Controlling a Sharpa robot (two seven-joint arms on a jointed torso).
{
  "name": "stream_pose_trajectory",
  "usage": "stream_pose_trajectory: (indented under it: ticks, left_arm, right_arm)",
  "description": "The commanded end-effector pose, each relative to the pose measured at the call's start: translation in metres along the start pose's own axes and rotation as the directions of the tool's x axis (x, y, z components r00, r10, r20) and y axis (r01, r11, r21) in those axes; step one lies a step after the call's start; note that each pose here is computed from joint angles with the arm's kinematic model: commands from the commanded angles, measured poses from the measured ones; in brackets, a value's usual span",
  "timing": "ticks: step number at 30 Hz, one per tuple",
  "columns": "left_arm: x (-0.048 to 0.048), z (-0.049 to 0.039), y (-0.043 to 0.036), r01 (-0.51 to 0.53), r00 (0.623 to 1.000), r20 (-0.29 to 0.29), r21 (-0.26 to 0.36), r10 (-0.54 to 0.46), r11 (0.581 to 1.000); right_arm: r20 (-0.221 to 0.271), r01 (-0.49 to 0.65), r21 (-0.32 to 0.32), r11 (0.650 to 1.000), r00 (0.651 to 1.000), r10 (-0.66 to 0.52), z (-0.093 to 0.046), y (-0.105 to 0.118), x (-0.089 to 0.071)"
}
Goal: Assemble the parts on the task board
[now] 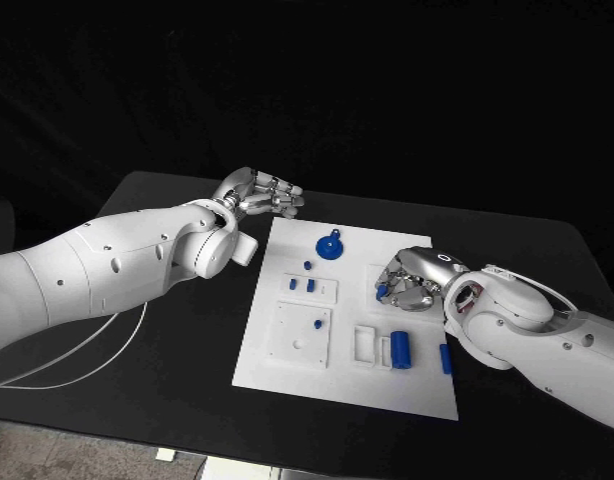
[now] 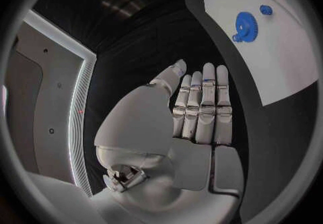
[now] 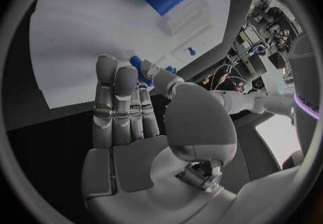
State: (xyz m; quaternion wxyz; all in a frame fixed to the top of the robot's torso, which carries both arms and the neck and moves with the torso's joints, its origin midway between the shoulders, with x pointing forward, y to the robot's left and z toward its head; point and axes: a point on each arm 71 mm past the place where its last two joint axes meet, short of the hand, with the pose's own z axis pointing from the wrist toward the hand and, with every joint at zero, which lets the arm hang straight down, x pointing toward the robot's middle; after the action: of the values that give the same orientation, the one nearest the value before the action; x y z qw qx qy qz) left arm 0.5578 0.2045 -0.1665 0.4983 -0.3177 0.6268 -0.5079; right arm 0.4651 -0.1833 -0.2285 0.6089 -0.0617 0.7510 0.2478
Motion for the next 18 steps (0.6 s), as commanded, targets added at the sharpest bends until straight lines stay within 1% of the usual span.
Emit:
stream_pose_trajectory:
  ticks: [1,7,11,18]
  left_arm:
    - [0.0014,0.0003,-0.0013,0.009,1.000,-0.013,0.003,-0.009,1.000]
    - [0.0011,0.0001,-0.0011,0.009,1.000,-0.013,0.001,-0.009,1.000]
    - [0.0010,-0.0001,-0.0010,0.009,1.000,-0.013,0.001,-0.009,1.000]
    - [0.0008,-0.0002,-0.0008,0.009,1.000,-0.014,-0.001,-0.009,1.000]
  right_arm:
    - [-0.019,-0.007,0.005,1.000,1.000,0.008,-0.0003,0.0000,0.0015]
    - [-0.043,0.015,0.016,1.000,0.999,-0.014,-0.0003,-0.0016,0.0032]
    - [-0.049,0.023,0.020,1.000,0.999,-0.022,-0.0003,-0.0023,0.0037]
    - [-0.036,0.022,0.018,1.000,0.999,-0.021,0.0000,-0.0018,0.0028]
